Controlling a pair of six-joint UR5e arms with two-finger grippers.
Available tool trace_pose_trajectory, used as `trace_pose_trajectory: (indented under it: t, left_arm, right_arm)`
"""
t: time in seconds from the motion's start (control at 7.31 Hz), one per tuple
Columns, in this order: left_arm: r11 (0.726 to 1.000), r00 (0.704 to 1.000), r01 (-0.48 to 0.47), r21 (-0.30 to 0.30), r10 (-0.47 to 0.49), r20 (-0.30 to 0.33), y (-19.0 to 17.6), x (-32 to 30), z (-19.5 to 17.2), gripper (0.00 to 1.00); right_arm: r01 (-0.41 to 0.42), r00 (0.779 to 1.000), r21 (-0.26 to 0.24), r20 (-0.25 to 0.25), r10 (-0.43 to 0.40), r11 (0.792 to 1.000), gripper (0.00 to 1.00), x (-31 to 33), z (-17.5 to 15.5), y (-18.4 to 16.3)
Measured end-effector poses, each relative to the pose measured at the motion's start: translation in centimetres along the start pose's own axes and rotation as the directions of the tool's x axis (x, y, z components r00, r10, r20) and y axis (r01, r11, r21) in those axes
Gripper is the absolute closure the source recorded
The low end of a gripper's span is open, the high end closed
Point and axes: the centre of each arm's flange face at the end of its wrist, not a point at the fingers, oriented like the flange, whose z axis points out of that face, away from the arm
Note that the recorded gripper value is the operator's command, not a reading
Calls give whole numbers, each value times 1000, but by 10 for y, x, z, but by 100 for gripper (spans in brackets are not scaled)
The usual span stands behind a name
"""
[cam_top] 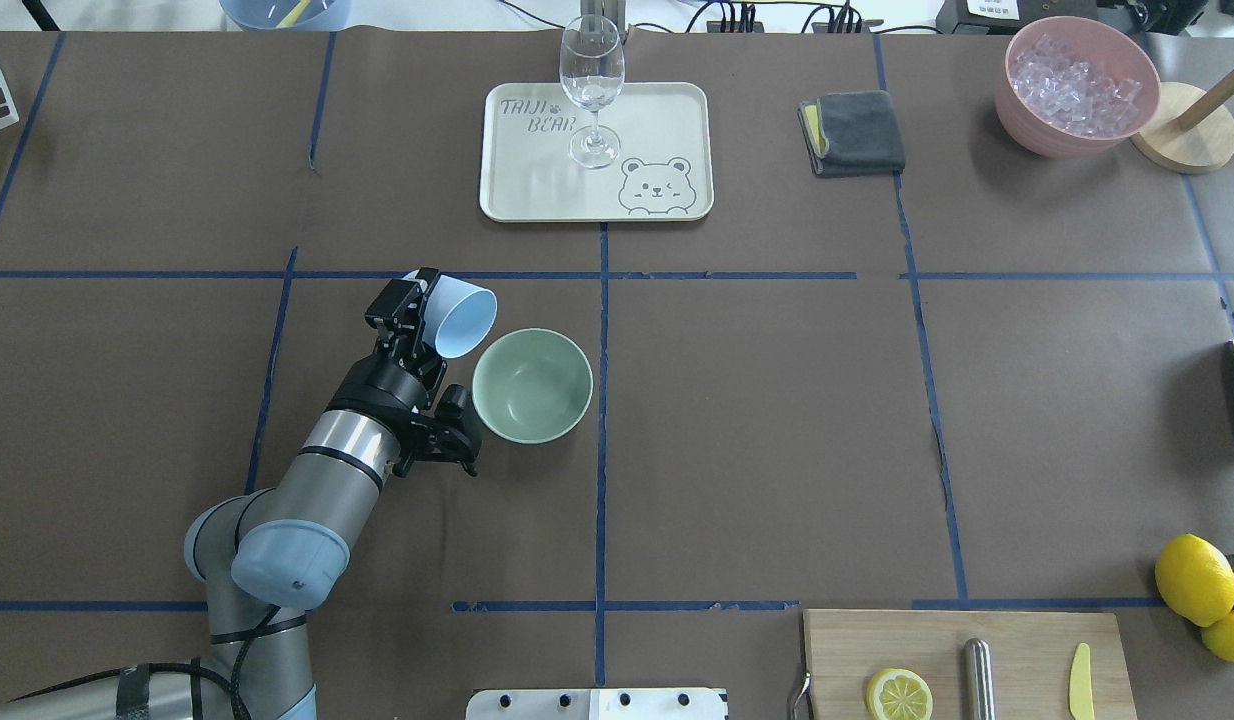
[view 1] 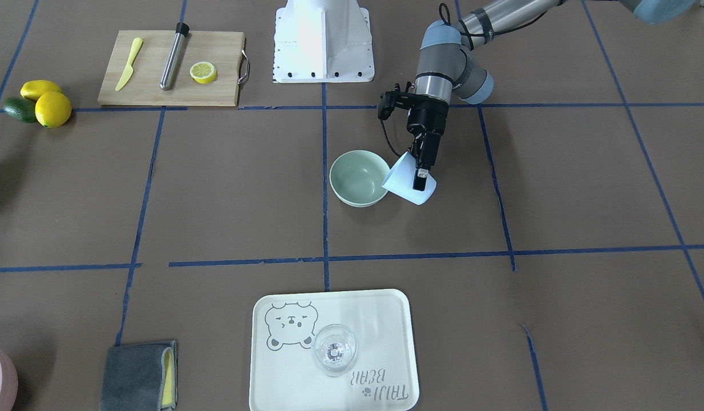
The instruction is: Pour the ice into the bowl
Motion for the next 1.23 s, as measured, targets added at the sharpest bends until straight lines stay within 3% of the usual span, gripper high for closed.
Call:
trace_pose_trajectory:
  t: [0.27,0.55,1.23]
  left_arm:
    - [988,988,-151,-15,151,-16,-11,3,3,100]
    - [960,960,-278,-42,278,-14,-20,13,-1,100]
    - [846,850,-523,-102,526,6,-26,14,-8,100]
  right_arm:
    - [-10,1000,0,1,10,1000,0,5,0,4]
    - [-17,1000,-1,1,17,1000,0,8,1,7]
    - [-38,999,-8,3,38,999,0,17,4,17]
